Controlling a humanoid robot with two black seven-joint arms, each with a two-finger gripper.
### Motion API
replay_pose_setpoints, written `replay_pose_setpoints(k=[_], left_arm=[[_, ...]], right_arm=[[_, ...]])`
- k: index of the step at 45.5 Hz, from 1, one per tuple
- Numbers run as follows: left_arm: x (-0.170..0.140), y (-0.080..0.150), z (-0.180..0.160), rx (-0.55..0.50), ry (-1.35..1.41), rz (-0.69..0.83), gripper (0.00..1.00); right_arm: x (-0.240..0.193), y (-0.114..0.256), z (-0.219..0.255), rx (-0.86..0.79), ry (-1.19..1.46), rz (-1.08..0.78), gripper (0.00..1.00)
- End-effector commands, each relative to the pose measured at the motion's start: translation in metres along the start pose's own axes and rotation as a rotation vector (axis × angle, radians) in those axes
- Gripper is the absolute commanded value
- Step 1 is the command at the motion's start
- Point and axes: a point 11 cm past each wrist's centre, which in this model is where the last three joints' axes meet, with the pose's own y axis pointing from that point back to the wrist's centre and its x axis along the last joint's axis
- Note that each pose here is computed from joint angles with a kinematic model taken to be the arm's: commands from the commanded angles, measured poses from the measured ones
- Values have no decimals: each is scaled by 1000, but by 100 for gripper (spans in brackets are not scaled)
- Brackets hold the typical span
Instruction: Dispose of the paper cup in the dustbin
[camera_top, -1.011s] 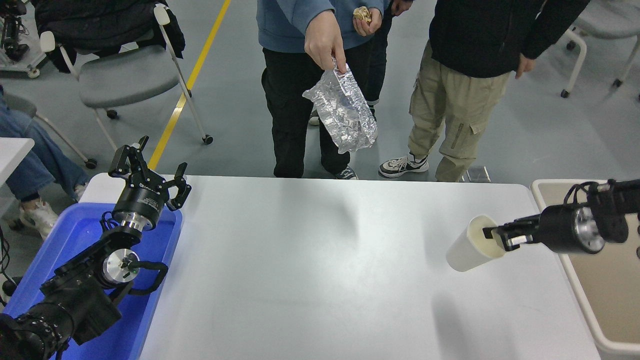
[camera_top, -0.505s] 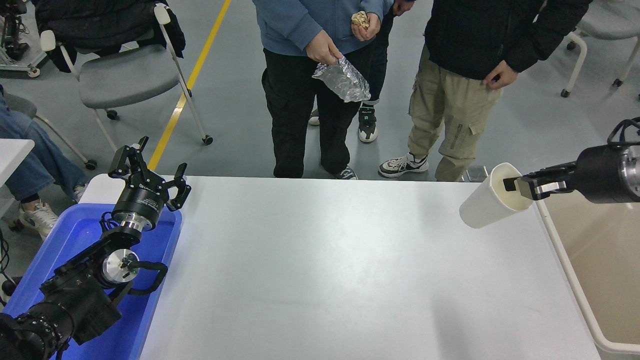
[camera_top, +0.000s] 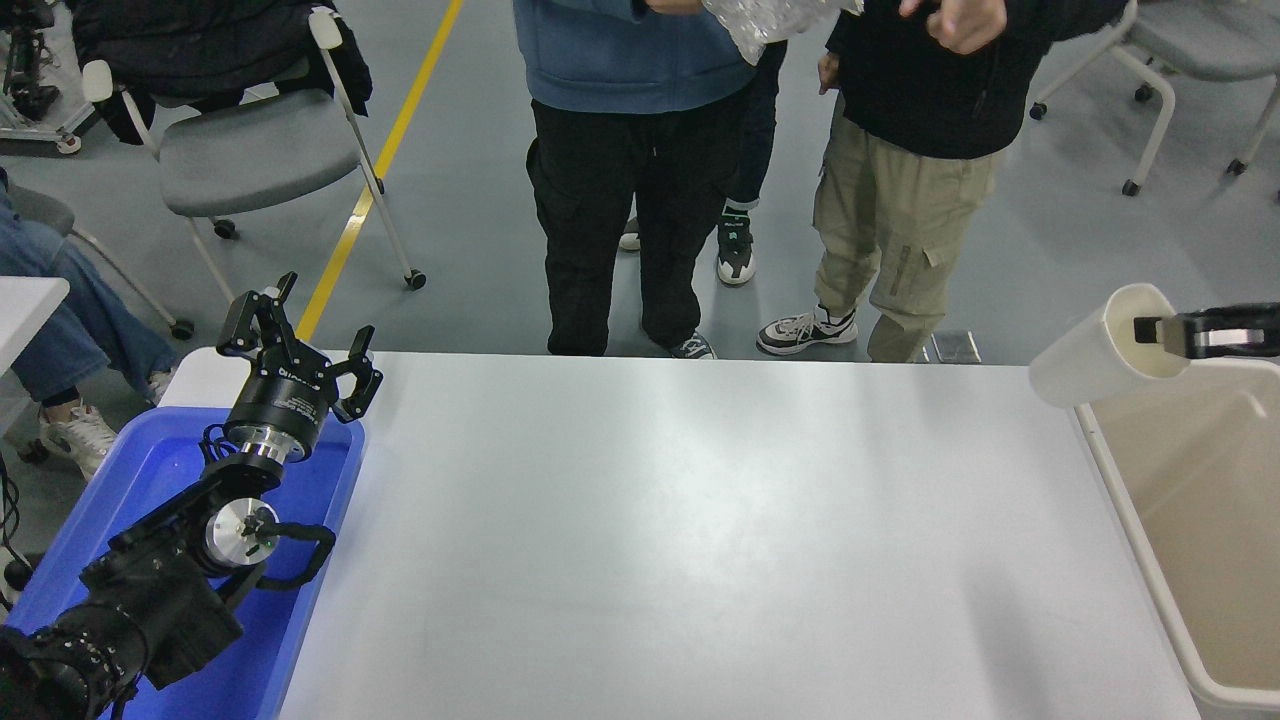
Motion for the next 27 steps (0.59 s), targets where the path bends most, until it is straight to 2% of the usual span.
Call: replay_pose_setpoints(k=[1, 10, 27], left_arm=[[0, 0, 0, 0, 1, 0, 100], [0, 0, 0, 0, 1, 0, 100], [0, 0, 0, 0, 0, 0, 100]], right_arm=[[-25, 21, 71, -177, -187, 59, 0], [-46, 22, 109, -277, -348, 104, 0], [-101, -3, 162, -465, -586, 185, 0]])
